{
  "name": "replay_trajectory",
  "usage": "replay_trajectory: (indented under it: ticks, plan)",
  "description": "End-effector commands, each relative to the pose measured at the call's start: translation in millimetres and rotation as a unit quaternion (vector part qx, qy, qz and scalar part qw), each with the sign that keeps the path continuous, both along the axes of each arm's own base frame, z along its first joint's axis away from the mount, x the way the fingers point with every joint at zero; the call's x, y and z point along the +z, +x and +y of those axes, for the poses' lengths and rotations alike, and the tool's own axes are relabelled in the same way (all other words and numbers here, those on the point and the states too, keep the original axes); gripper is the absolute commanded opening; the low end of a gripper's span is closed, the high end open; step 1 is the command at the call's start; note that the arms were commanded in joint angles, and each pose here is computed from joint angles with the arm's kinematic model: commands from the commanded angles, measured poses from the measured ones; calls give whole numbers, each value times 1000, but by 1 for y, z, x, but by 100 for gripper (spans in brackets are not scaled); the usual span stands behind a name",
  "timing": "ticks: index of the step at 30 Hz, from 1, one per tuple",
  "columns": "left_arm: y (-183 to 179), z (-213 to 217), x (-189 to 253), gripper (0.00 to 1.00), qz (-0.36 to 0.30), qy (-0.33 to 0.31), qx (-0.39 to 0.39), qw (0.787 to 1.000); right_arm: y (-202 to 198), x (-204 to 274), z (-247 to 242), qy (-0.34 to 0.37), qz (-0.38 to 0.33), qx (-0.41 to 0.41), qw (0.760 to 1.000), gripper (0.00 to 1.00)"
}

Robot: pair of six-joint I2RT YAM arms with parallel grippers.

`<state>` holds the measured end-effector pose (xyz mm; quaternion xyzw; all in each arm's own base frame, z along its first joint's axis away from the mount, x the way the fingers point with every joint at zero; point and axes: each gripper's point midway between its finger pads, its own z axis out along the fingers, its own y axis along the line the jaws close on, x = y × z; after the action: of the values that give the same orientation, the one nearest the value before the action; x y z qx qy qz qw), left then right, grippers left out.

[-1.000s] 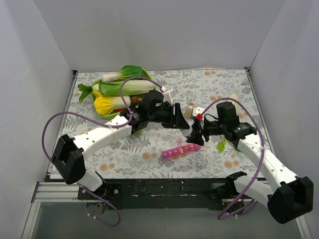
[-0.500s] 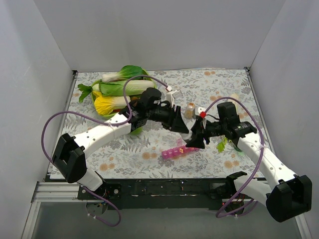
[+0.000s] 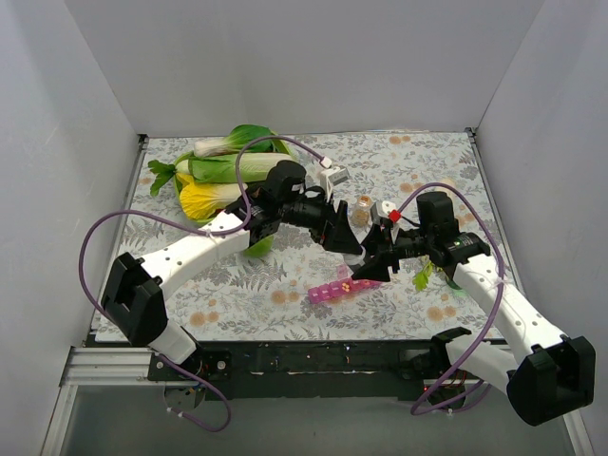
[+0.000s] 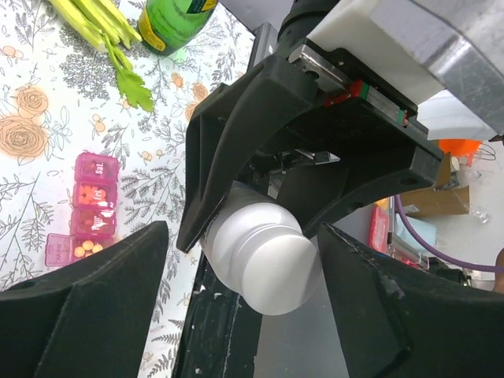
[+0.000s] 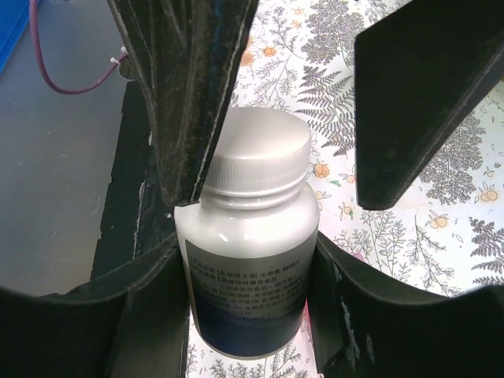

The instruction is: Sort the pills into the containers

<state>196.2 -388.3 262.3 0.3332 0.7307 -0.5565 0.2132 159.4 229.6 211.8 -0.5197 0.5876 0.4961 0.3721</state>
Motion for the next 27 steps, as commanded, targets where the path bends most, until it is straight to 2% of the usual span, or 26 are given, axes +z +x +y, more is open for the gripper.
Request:
replay_trajectory:
  ticks: [1, 2, 3, 4, 12, 15, 16, 19, 20, 27]
  plan:
    - [6, 7, 25, 82, -40, -14, 12, 999, -3, 13, 2, 22, -23, 15, 999, 1]
    - [6, 9, 27, 84, -39, -15, 16, 999, -2, 13, 2, 19, -24, 12, 999, 1]
    - [6, 13, 35, 93, -46, -22, 23, 998, -1, 13, 1, 18, -27, 9, 999, 1]
    - [8, 15, 37, 96, -48, -25, 31, 998, -1, 12, 1, 15, -30, 7, 999, 1]
    - [30, 47, 57, 98, -30, -36, 155, 987, 14, 5, -5, -20, -70, -29, 997, 1]
    - [33, 60, 50, 98, 32, -30, 197, 979, 26, -1, -12, -49, -108, -54, 992, 1]
    - [32, 62, 48, 98, 73, -31, 209, 975, 30, -2, -14, -57, -121, -63, 989, 1]
    - [32, 67, 30, 98, 135, -18, 236, 962, 45, -5, -23, -95, -174, -99, 975, 1]
    - [32, 65, 26, 95, 170, -16, 244, 954, 53, -5, -27, -112, -193, -119, 967, 1]
    - [37, 40, 15, 89, 234, -6, 298, 926, 66, -5, -31, -150, -230, -142, 951, 1]
